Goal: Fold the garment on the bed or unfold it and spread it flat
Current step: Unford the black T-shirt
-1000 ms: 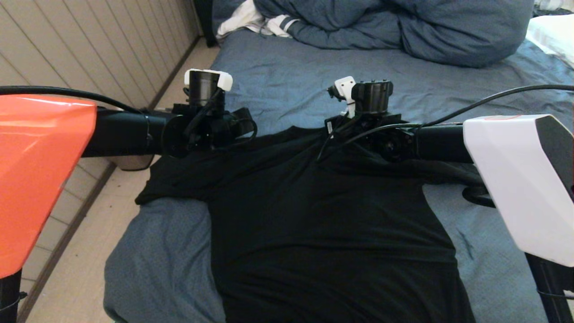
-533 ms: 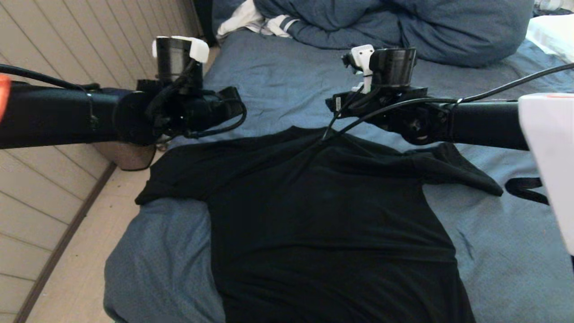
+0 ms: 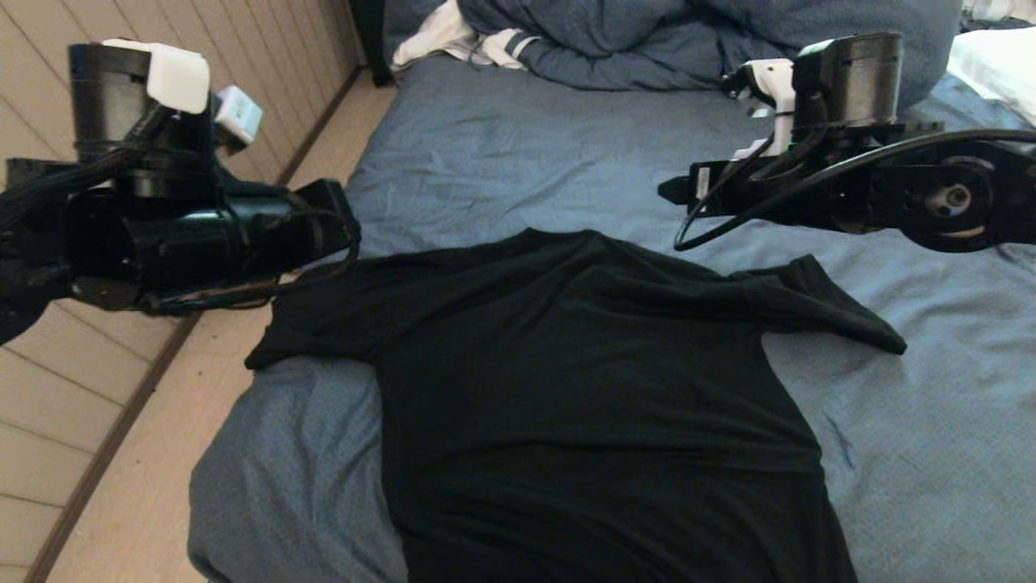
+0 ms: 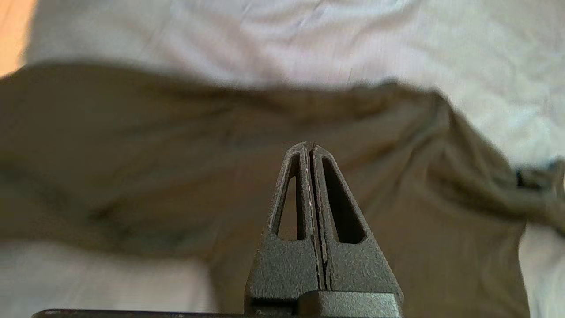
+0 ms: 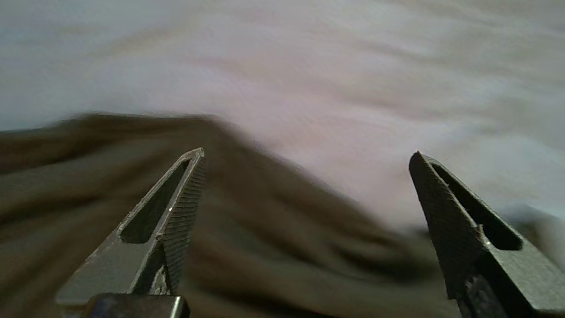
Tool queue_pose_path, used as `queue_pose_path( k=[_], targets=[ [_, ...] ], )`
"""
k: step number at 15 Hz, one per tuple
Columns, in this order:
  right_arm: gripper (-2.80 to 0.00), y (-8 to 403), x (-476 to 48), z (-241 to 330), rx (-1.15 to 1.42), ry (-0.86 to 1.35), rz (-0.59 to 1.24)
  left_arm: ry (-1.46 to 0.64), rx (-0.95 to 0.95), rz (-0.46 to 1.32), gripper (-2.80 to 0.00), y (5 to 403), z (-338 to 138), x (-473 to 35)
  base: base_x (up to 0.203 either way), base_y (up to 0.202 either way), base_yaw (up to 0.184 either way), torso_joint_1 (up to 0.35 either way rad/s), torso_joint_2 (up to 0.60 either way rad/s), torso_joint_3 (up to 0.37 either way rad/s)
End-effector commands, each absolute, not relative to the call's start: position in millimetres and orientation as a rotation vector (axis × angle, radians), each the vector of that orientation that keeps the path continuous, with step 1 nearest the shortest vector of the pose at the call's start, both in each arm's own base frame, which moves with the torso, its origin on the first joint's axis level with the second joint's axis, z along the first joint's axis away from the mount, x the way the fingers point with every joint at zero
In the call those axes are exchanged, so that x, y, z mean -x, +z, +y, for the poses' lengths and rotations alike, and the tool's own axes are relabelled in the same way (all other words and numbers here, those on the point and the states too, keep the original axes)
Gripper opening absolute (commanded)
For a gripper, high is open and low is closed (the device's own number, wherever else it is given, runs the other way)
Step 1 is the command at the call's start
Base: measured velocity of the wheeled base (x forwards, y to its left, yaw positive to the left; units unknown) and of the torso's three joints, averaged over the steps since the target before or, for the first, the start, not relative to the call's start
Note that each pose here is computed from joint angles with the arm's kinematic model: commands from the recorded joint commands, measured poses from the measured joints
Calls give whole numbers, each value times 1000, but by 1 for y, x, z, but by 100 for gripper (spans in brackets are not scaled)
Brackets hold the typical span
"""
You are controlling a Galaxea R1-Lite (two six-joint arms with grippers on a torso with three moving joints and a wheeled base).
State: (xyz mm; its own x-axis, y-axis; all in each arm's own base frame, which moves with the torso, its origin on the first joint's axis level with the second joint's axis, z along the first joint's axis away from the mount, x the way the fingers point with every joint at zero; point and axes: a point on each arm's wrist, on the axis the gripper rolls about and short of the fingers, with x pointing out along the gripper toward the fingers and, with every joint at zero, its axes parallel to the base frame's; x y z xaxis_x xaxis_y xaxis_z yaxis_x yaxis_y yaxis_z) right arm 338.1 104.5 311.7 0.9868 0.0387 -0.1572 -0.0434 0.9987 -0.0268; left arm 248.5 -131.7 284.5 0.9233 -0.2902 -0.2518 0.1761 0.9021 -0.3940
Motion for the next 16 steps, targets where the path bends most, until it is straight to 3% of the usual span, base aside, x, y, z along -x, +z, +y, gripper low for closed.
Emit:
queue_pose_path(
  k=[1, 4, 7, 16],
  targets=[
    [0, 315, -338, 53, 19, -104, 158, -245, 383, 297, -280, 286, -116, -220, 0, 0, 0, 0, 0, 0],
    [0, 300, -352, -17, 6, -261, 208, -242, 375, 312, -280, 282, -119, -225, 0, 0, 0, 0, 0, 0],
    [0, 277, -363, -51, -6, -307, 278, -234, 362, 345, -280, 273, -125, -236, 0, 0, 0, 0, 0, 0],
    [0, 221, -389, -69, -138, -183, 426, -223, 350, 379, -280, 261, -132, -250, 0, 0, 0, 0, 0, 0]
  ],
)
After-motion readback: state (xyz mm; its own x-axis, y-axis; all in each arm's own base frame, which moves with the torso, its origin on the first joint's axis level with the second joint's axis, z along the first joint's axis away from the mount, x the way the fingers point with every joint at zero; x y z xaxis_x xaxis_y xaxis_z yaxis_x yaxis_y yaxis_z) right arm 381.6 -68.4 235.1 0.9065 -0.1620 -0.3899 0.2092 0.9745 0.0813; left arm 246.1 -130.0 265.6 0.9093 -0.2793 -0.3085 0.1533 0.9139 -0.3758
